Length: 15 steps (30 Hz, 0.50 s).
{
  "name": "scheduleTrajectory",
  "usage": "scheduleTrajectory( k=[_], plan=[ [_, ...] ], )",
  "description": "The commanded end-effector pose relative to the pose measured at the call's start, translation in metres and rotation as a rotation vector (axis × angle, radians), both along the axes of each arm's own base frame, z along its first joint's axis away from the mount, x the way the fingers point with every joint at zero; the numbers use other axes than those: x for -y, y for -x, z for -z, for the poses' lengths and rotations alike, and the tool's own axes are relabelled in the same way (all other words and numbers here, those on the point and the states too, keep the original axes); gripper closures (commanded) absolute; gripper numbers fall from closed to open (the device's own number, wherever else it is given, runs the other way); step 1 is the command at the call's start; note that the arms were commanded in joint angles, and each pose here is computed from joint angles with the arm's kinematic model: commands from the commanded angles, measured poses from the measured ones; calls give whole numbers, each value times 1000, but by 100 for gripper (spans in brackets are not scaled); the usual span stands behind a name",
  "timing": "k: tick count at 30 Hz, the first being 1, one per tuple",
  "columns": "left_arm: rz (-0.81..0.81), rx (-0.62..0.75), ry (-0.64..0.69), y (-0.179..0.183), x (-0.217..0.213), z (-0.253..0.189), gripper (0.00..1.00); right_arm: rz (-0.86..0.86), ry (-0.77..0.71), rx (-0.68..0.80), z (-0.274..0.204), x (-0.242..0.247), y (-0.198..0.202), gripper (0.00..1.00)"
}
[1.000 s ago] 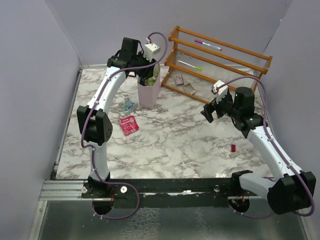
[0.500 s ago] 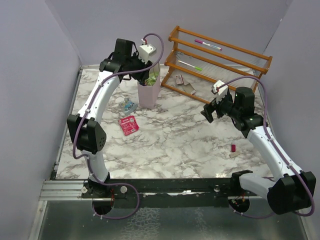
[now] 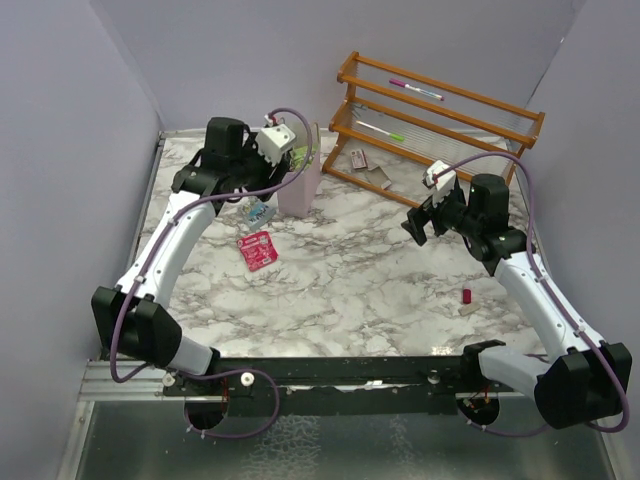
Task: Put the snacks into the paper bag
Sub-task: Pick up the snack from the center of the board.
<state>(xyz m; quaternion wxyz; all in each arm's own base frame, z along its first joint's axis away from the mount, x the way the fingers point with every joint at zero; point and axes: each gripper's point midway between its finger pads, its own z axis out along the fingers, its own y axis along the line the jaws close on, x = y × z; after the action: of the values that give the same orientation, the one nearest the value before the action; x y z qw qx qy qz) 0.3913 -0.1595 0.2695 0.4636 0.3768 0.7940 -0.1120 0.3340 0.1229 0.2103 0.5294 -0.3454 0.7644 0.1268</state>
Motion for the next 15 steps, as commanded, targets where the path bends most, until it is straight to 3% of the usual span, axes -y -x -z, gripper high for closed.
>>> scheduleTrajectory(
  k=[1,15],
  plan=[
    [-54,62,-43,7,-21,5,42,-7,8,-13,6,1,1,1],
    [-106,-195,-77,29,-71,136,42,-4,10,-13,6,1,1,1]
  ],
)
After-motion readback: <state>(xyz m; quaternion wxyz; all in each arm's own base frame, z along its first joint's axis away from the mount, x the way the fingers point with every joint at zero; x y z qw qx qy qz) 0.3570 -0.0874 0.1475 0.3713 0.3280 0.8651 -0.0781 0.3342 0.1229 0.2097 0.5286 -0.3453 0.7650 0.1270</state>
